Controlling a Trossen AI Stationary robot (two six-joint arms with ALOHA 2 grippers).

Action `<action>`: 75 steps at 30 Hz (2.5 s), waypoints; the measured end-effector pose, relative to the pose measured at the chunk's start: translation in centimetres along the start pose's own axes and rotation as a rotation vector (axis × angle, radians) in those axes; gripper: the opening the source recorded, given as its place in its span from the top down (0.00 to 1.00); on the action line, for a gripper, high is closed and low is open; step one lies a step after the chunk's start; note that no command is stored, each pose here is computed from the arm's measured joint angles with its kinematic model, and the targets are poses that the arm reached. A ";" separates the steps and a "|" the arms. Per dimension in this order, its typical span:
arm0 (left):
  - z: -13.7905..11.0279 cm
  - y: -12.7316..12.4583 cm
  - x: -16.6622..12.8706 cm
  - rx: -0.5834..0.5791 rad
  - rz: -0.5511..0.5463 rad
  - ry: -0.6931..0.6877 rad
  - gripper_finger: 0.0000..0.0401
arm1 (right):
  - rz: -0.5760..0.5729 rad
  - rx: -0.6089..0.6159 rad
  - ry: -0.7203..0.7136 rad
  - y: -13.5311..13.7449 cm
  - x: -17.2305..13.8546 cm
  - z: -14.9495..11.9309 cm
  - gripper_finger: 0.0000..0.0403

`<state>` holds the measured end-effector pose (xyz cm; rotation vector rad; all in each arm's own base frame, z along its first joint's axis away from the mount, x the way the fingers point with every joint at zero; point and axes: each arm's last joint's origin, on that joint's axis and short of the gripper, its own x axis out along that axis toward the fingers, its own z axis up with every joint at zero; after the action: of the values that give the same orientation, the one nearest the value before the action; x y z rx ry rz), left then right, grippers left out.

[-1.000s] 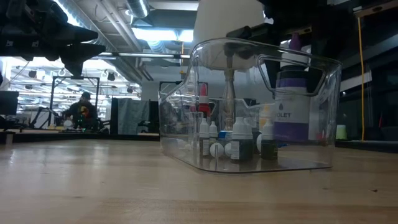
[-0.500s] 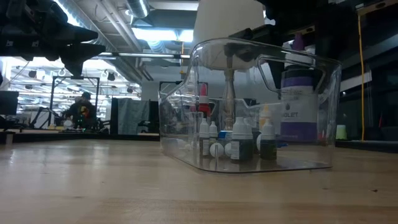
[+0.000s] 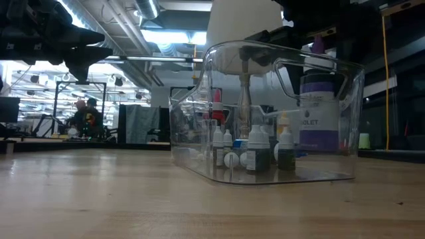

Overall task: Pick & Place food coloring
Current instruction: Put the big purple food coloring bottle into the transparent bin, then put the big yellow food coloring bottle into the transparent bin

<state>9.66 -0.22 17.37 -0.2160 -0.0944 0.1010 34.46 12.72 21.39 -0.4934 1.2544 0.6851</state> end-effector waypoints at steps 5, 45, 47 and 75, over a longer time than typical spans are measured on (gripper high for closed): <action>0.0 0.0 0.0 0.000 0.000 0.000 0.55 | 0.000 0.000 0.000 0.0 0.0 0.0 0.58; 0.0 0.0 0.0 0.000 0.001 0.003 0.55 | -0.076 0.085 0.010 -1.2 -8.1 0.0 0.40; 0.0 0.0 0.0 0.001 0.001 0.004 0.55 | -0.083 0.123 0.005 -1.5 -9.1 -0.8 0.40; 0.0 0.0 0.0 0.000 0.000 0.000 0.55 | -0.515 0.935 -0.183 -5.1 -13.5 -16.6 0.40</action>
<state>9.66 -0.22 17.37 -0.2160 -0.0941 0.1013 24.45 -4.88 30.16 0.0413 1.0699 -0.3075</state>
